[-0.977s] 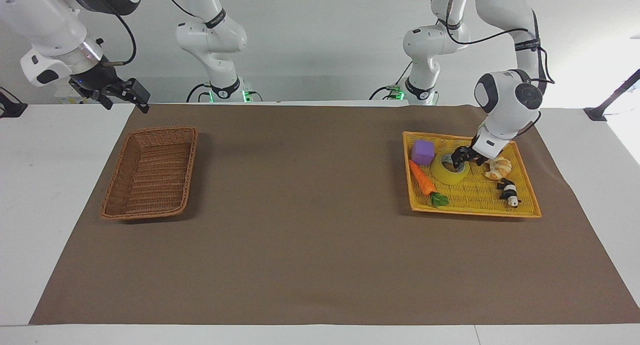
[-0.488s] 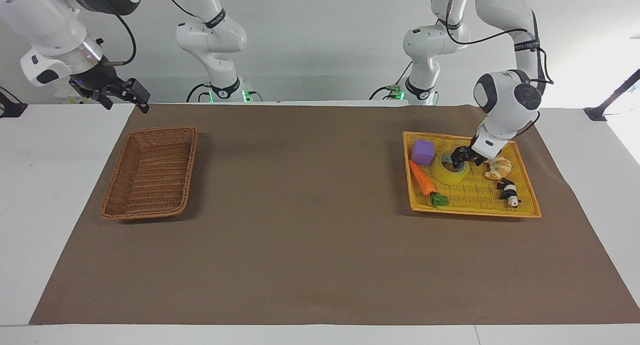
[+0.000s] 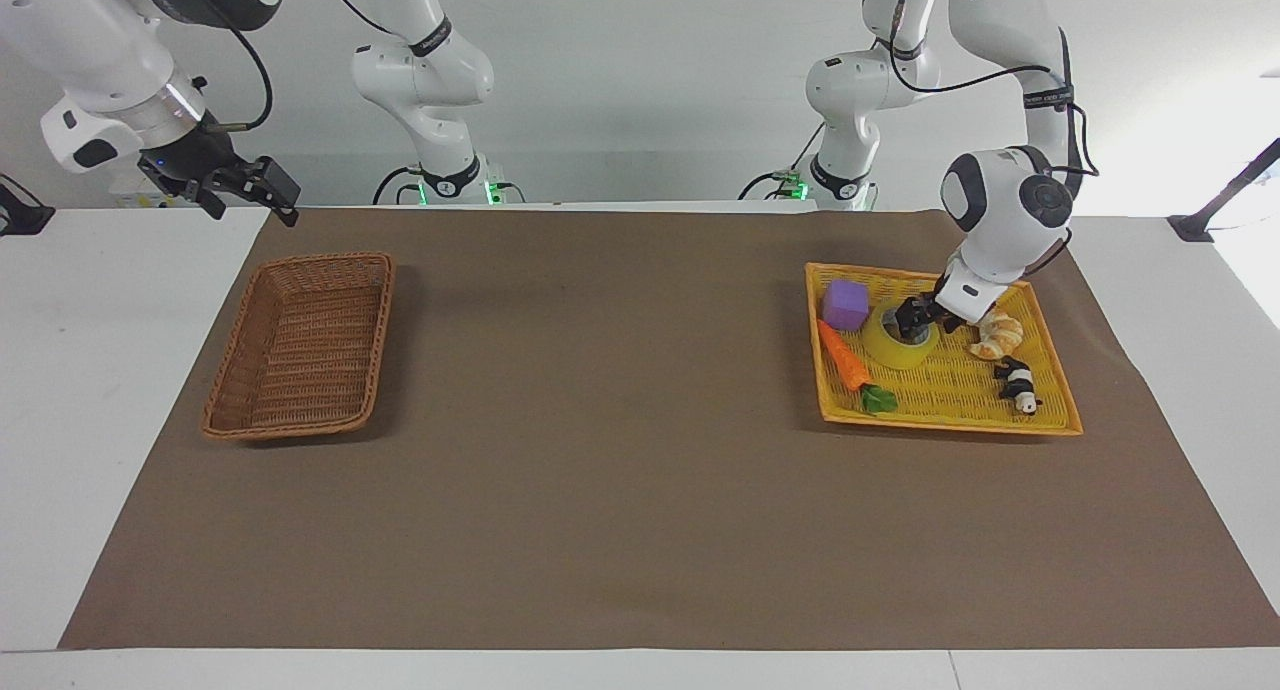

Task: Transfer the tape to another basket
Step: 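Grasp the tape roll rim with the left gripper and lift, then carry the tape toward the center while the right gripper reaches in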

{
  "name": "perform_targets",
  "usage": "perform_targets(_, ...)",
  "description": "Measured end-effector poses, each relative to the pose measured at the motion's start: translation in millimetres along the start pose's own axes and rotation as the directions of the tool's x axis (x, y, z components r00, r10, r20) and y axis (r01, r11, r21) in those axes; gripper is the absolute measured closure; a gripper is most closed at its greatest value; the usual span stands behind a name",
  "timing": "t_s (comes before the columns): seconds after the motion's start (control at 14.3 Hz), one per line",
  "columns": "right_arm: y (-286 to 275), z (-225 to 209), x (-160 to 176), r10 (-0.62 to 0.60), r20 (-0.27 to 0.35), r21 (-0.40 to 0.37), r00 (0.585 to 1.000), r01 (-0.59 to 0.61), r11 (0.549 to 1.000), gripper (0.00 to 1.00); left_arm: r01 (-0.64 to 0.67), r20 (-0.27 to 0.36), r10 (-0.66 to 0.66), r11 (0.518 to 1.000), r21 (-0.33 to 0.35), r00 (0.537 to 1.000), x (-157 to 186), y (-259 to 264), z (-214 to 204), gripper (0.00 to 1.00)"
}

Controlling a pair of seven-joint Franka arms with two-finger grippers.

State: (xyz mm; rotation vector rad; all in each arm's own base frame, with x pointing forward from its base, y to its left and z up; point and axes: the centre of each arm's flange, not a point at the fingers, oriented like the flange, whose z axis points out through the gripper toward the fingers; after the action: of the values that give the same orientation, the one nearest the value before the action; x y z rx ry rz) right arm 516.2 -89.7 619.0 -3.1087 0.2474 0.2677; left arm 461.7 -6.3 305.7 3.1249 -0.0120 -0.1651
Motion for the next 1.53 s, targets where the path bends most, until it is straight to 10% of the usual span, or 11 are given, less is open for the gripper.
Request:
perform_targets(0.28, 0, 0, 0, 0.0, 0.0, 0.0, 1.0, 0.0, 1.0, 0.0, -0.001, -0.005, 0.001, 1.0, -0.001, 1.0, 2, 0, 8, 0.21)
perform_targets(0.63, 0, 0, 0, 0.0, 0.0, 0.0, 1.0, 0.0, 1.0, 0.0, -0.003, -0.019, 0.003, 1.0, 0.001, 1.0, 5, 0, 0, 0.78)
perform_targets(1.53, 0, 0, 0, 0.0, 0.0, 0.0, 1.0, 0.0, 1.0, 0.0, 0.126, -0.031, -0.13, 0.987, -0.095, 0.991, 57, 71, -158, 0.78)
